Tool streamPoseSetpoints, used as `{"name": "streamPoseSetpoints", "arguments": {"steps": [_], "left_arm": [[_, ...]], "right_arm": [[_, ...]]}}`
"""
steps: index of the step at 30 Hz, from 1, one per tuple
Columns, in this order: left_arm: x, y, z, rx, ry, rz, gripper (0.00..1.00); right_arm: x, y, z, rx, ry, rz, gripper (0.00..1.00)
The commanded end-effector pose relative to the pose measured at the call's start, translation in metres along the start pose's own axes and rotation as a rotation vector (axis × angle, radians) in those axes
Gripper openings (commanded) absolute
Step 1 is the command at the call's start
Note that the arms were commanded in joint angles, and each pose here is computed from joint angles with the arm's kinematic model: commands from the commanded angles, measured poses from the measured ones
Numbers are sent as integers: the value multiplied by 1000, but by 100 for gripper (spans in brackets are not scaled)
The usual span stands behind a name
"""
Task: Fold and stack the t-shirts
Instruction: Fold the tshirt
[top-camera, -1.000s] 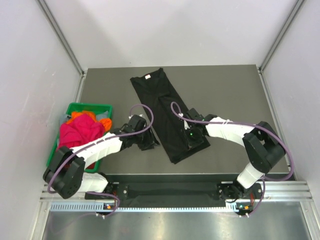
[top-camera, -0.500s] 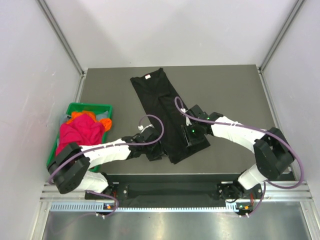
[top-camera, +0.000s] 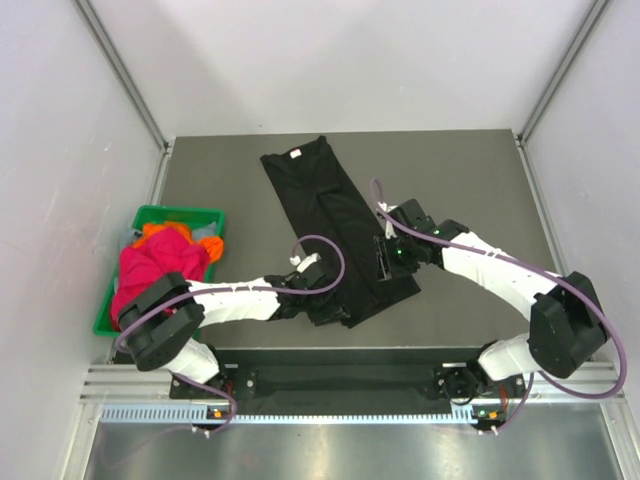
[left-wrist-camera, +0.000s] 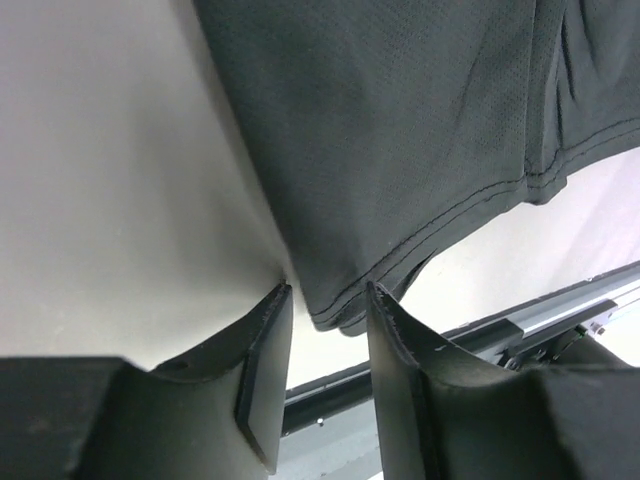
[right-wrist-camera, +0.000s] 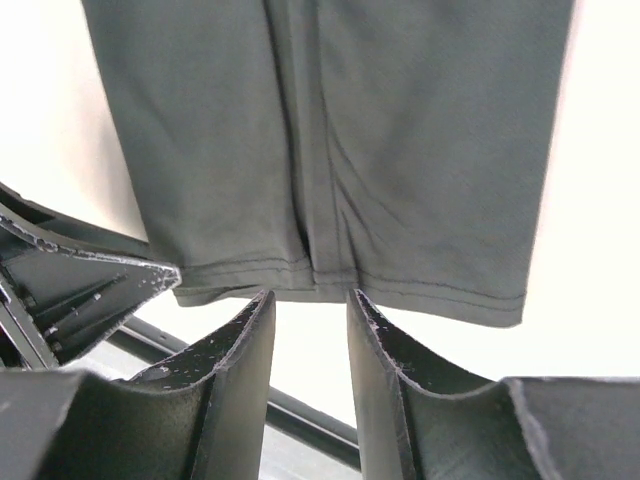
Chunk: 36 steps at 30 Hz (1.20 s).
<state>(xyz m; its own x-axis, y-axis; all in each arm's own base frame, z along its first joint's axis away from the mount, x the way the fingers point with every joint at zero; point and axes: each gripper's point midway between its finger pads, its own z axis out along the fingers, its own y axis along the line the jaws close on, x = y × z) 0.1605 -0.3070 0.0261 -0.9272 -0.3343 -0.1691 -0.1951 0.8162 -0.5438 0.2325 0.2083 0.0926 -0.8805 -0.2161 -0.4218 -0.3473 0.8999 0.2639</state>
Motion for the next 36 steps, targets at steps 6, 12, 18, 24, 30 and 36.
{"name": "streamPoseSetpoints", "arguments": {"steps": [6,12,18,24,30,36], "left_arm": [[-2,-7,10,-27,-24,-7,29],[4,-6,10,-56,-3,7,0],[7,16,-4,-135,1,43,0],[17,59,-22,-235,26,82,0],[27,94,-38,-307,64,131,0],[33,126,-55,-331,71,151,0]], "right_arm": [[0,-12,-8,-6,-35,17,35],[2,-16,-11,-5,-43,31,35],[8,-15,-14,-16,-49,54,35],[19,-11,-12,-44,-52,113,35],[38,-17,-8,-26,-37,186,34],[61,-8,2,-80,-18,251,34]]}}
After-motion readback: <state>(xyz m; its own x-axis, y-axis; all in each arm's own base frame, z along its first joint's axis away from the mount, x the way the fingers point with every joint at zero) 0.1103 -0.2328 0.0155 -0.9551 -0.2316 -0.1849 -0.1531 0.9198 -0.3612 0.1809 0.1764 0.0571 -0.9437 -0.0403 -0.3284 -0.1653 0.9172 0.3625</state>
